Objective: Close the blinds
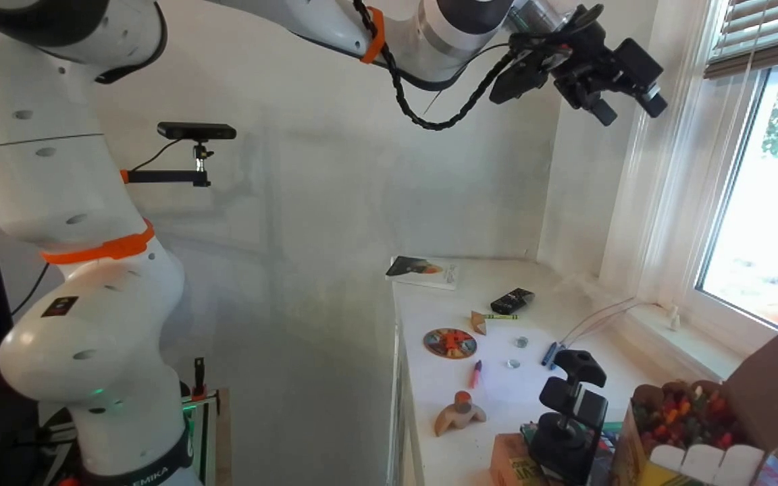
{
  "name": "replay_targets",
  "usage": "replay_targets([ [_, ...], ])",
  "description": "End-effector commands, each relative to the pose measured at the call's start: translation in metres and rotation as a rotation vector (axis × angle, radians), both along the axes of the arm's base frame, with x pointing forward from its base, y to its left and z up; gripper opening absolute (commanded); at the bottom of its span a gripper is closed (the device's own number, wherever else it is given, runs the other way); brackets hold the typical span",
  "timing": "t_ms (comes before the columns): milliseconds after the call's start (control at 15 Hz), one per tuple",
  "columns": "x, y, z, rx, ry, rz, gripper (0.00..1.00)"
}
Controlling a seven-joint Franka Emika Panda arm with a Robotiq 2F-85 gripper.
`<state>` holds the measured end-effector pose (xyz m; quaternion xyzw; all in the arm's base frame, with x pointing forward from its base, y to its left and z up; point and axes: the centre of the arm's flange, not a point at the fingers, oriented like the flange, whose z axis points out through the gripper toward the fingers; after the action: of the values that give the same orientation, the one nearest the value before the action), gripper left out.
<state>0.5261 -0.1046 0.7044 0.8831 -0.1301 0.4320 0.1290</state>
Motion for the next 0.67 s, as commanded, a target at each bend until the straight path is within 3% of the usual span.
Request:
replay_targets([
  [0,0.018,-0.018,-0.001,-0.115,-0.125,0.027,1.0],
  [200,0.032,-0.034,-0.003,-0.092,-0.201,0.008,1.0],
  [267,0.014,-0.026,0.002,-0.094,-0.162,0.026,1.0],
  [600,0.026,-0.035,-0.003,-0.087,-0.183,0.019,1.0],
])
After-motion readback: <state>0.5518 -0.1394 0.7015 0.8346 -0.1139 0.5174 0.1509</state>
